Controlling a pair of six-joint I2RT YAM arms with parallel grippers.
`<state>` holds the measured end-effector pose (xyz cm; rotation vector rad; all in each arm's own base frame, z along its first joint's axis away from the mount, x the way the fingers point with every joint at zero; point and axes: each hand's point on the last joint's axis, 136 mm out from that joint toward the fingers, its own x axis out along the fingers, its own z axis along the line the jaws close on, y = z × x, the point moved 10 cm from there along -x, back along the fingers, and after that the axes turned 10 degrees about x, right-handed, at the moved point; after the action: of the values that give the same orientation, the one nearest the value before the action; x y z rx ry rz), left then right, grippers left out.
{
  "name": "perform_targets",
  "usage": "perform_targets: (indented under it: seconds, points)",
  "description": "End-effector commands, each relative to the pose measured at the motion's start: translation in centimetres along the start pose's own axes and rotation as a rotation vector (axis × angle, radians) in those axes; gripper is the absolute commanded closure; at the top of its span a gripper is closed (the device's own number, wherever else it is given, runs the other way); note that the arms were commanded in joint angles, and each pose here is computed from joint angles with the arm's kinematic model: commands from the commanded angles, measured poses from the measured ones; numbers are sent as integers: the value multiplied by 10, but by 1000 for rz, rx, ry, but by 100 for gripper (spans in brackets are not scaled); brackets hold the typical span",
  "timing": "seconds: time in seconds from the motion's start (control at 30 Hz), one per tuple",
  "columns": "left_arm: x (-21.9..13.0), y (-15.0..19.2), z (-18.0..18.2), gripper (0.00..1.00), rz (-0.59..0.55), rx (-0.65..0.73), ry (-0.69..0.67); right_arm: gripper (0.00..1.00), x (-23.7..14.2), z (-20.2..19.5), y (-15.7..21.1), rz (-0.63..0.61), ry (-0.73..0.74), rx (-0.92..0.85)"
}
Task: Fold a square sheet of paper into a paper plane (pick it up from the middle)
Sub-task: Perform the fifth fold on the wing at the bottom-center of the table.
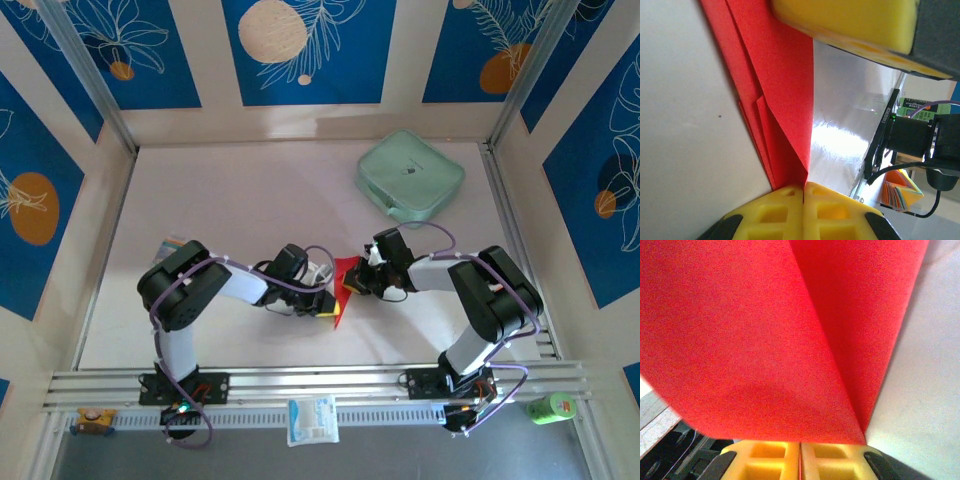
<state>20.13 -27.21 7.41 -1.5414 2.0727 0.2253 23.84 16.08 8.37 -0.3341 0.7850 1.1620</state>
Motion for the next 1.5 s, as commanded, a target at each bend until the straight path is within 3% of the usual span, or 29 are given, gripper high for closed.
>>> perform_targets:
  seconds: [0.0,0.03,0.13,0.3,0.6,0.73,0.9,0.97,1.0,1.1,1.27,1.47]
  points:
    - [0,20,9,91,97,-71,-50,90,6,-20,3,3,118,69]
    - [0,21,9,87,103,-71,-51,90,7,-20,4,3,120,69]
    - [2,23,6,89,116,-59,-44,90,7,-20,4,0,127,72]
    - [4,25,1,100,145,-35,-56,91,7,-23,5,-8,148,81]
    - [5,34,-1,99,207,-21,-106,91,9,-28,6,-15,180,102]
    - [4,38,0,93,224,-18,-153,91,8,-28,6,-17,186,103]
    - [4,40,1,100,233,-18,-170,91,9,-29,6,-18,190,106]
    - [4,42,1,94,239,-19,-172,91,9,-29,6,-17,193,108]
    - [4,43,2,86,243,-22,-179,91,9,-30,5,-16,193,108]
    - [2,45,2,87,246,-20,-191,91,10,-30,6,-15,195,111]
    - [1,47,1,100,247,-17,-186,91,10,-29,5,-18,194,109]
    - [1,49,1,94,252,-18,-182,91,10,-30,6,-15,201,115]
